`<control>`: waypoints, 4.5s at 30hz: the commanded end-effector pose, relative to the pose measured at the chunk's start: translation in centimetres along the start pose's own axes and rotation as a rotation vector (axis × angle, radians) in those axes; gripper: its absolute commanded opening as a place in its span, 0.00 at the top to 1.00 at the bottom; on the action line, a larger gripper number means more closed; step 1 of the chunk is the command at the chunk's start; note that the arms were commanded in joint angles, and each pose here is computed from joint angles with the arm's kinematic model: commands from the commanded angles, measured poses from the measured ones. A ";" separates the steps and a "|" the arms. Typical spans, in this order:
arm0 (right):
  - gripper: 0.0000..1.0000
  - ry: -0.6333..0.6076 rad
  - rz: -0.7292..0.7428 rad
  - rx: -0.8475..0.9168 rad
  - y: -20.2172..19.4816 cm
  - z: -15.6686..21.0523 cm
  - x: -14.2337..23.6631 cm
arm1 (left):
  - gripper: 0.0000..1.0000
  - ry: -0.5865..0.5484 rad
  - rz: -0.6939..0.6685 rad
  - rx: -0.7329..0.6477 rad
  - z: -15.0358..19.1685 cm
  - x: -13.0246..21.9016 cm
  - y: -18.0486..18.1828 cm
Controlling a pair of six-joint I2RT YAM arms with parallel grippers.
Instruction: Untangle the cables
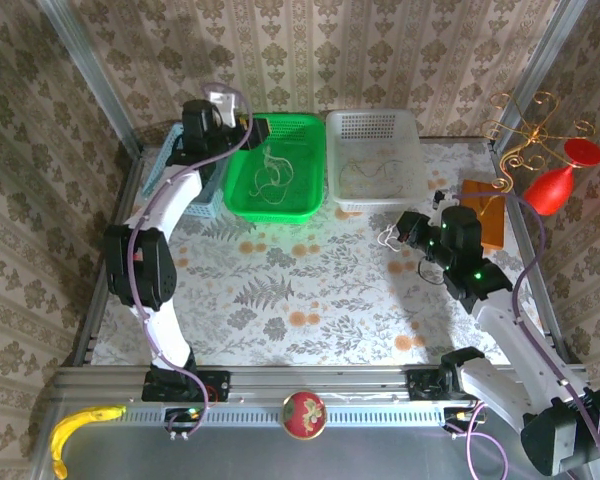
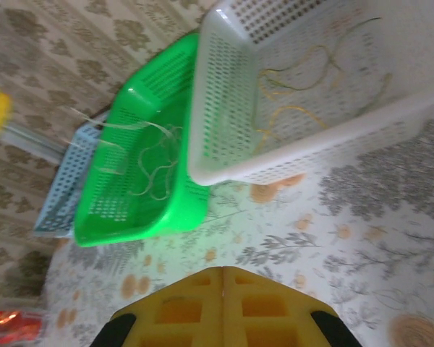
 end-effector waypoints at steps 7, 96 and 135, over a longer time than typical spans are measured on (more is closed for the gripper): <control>1.00 -0.032 -0.236 -0.045 5.7 -3.0 -0.9 | 0.08 -0.041 0.126 -0.003 1.6 6.6 -5.0; 1.00 -0.130 -0.153 -0.164 4.6 -3.4 -3.2 | 1.00 0.055 0.590 0.141 14.3 8.1 -19.4; 0.25 0.082 -0.042 -0.012 1.0 2.9 -2.9 | 1.00 -0.075 0.240 -0.038 -0.7 4.0 -3.3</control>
Point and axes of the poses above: each hand's point on the last joint's axis, 136 mm out from that joint toward the fingers, its own x axis back along the fingers, its own y axis along the line the jaws close on, z = x × y, the point moved 3 cm from there along x, back along the fingers, and after that the axes turned 5 degrees about x, right-handed, at the moved point
